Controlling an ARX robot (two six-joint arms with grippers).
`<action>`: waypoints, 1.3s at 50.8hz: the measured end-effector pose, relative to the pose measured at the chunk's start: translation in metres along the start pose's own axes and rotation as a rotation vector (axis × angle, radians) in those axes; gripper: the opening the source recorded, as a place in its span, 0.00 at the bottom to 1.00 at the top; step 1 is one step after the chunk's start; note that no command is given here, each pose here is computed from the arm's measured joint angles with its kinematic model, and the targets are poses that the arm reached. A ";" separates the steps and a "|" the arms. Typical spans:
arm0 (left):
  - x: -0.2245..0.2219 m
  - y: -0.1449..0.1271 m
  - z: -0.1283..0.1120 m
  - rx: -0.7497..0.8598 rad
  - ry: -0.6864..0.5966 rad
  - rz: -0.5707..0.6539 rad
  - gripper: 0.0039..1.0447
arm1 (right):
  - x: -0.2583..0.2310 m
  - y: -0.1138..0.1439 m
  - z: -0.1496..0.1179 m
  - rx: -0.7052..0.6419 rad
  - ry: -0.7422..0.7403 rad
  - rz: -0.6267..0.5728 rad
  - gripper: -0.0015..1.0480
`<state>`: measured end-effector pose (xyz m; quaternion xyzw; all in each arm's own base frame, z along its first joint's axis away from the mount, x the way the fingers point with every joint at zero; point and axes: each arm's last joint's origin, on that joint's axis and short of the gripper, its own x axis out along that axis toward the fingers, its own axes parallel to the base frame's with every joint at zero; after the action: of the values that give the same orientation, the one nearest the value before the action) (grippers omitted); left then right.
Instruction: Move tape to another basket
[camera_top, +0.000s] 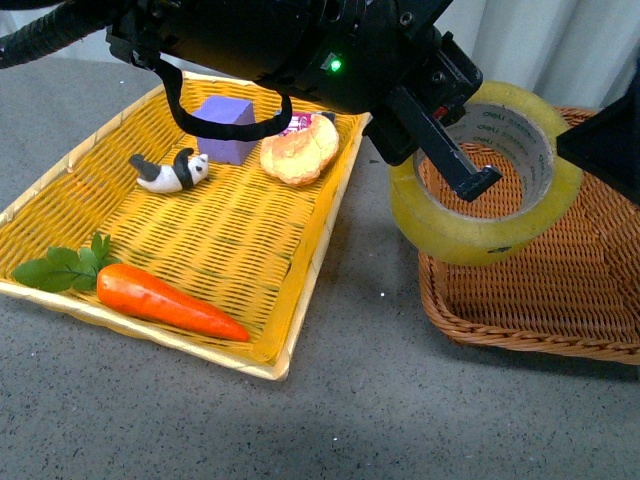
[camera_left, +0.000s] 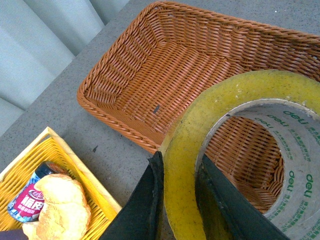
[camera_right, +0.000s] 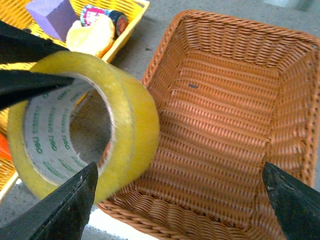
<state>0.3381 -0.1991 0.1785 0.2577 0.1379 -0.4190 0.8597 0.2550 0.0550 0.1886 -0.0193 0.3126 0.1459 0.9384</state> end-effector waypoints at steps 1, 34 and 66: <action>0.000 0.000 0.000 0.000 0.000 0.000 0.14 | 0.001 0.001 0.000 -0.001 0.001 0.000 0.91; 0.000 0.000 0.000 -0.001 0.001 0.002 0.14 | 0.032 0.011 0.004 0.049 0.082 -0.048 0.76; -0.003 0.001 0.008 -0.161 0.013 0.167 0.42 | 0.039 0.005 0.008 0.088 0.070 -0.071 0.15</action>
<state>0.3373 -0.2007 0.1865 0.2010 0.1550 -0.3319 0.9085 0.2877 0.0711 0.1721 0.0056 0.3506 0.0980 0.9314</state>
